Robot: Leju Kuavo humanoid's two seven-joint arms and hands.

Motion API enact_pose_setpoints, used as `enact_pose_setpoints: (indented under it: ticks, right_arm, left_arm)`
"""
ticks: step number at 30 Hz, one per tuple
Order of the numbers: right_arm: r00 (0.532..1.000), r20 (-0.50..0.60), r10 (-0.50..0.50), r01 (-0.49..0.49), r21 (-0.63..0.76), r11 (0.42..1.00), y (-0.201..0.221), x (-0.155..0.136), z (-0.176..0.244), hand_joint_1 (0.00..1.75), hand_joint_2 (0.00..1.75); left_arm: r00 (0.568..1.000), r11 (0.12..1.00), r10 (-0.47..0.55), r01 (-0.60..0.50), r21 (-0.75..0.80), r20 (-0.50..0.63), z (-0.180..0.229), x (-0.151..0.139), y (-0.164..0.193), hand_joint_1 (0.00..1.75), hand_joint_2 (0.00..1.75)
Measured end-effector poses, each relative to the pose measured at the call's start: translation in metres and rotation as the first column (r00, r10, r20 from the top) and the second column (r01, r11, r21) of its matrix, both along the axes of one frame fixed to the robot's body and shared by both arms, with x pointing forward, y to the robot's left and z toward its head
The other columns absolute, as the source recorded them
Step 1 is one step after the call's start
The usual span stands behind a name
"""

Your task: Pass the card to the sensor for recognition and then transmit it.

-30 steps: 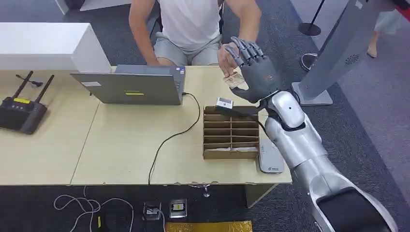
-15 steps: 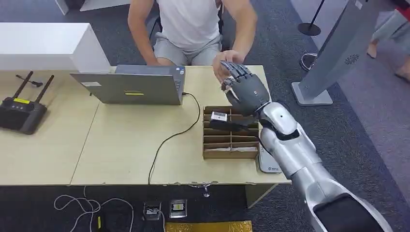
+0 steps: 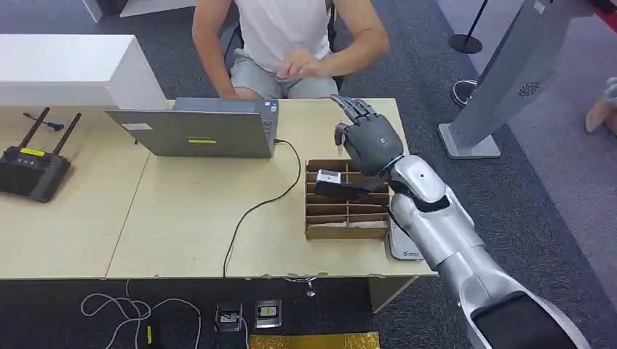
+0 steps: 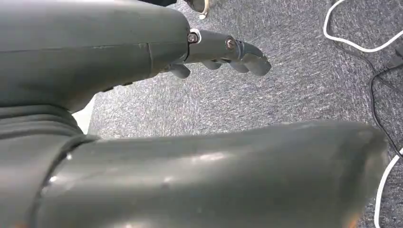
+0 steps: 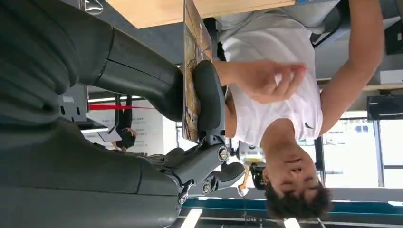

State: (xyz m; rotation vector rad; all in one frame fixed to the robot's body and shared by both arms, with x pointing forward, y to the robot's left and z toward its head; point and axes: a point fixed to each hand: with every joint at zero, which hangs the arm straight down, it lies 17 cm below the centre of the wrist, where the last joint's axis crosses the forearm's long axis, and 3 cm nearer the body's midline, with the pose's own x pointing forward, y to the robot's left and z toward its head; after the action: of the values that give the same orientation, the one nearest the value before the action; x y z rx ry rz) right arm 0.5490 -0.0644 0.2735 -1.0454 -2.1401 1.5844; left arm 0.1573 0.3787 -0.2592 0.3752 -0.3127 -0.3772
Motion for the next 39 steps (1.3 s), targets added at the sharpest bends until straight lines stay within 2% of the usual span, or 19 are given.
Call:
enact_pose_setpoints:
  ticks: [13,24,35,39]
  right_arm:
    - [0.999,-0.034,-0.009,0.009,0.005,1.0,-0.002,0.002,-0.006,1.75,1.75]
    - [0.997,-0.051,-0.059,0.062,0.043,0.997,-0.033,0.009,0.004,1.75,1.75]
    - [0.979,-0.109,-0.175,0.184,0.085,0.979,-0.1,0.011,0.001,1.75,1.75]
    - [0.967,-0.143,-0.21,0.224,0.09,0.97,-0.127,-0.002,-0.015,1.75,1.75]
  left_arm:
    - [1.0,1.0,-0.001,0.001,0.0,0.001,0.0,0.001,0.0,0.0,0.0]
    - [1.0,1.0,0.025,-0.025,0.003,0.0,-0.001,-0.003,0.001,0.0,0.0]
    - [0.999,0.999,0.032,-0.032,0.006,0.006,-0.001,-0.004,0.001,0.0,0.0]
    - [0.999,0.999,0.045,-0.045,0.007,0.006,-0.001,-0.006,0.002,0.0,0.0]
